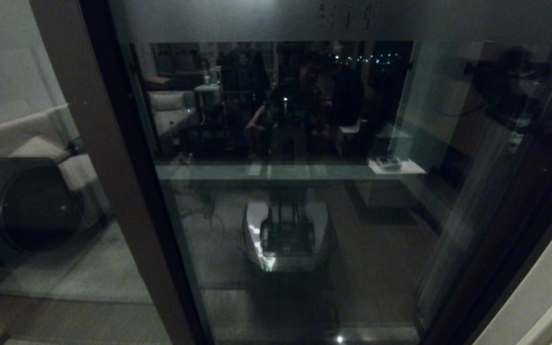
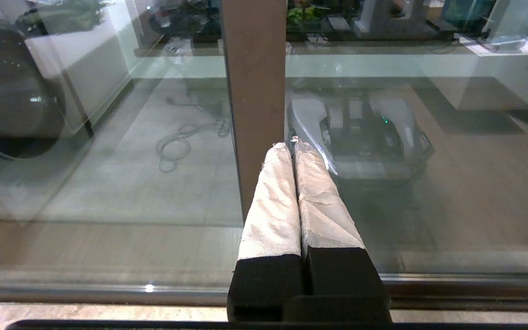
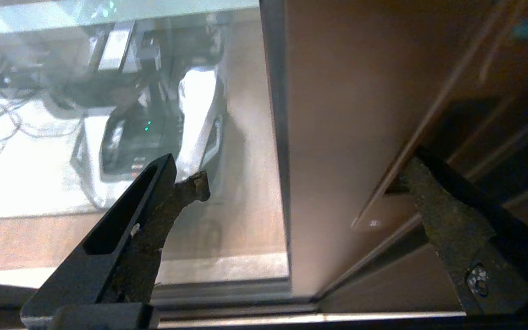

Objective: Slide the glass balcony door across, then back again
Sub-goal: Open the slid door

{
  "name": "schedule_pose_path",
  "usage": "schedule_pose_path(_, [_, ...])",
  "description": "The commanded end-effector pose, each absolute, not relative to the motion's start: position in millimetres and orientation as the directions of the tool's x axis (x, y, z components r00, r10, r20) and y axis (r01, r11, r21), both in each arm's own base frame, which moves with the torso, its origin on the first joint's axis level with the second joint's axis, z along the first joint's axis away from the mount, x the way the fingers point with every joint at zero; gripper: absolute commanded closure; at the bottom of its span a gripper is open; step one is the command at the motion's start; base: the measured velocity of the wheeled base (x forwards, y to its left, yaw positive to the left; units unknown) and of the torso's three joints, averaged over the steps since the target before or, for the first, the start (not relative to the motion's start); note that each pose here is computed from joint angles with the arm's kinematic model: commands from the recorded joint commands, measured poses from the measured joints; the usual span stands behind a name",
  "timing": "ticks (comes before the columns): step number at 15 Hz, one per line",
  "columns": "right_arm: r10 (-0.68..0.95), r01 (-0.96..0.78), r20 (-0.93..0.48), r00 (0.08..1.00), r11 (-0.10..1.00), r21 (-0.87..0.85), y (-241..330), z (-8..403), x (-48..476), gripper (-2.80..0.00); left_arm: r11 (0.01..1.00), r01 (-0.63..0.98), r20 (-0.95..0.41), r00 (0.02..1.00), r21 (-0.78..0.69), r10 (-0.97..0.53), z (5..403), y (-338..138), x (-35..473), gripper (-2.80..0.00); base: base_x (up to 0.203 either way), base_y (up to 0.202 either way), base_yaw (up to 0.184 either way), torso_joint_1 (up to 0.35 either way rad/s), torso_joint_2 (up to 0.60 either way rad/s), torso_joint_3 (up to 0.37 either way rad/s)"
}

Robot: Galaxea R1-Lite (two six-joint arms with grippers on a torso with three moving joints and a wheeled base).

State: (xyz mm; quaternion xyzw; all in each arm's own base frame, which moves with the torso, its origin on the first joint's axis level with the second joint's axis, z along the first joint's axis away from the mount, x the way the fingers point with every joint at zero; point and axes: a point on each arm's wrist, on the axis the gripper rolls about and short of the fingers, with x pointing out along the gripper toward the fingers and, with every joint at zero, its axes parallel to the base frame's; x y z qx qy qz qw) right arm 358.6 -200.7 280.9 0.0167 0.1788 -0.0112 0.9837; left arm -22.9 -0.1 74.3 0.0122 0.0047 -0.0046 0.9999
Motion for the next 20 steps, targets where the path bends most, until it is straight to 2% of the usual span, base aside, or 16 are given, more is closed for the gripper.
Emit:
schedule_pose_path(1, [-0.034,0.043,-0.351,0.936,0.999,0.018,-202,276,365,-2.80,1.000,0.009,-0.009,1.000,0.024,-0.009,74,0,-23,0.00,0.000,0.000,0.000,0.000,0.00,0.000])
schedule_pose_path(20, [0.035,-0.021,-0.363,0.931,0.999,0.042,-175,274,369,-2.80,1.000,0.009,-0.009,1.000,0.024,-0.009,74,0,-23,0.00,0.000,0.000,0.000,0.000,0.00,0.000])
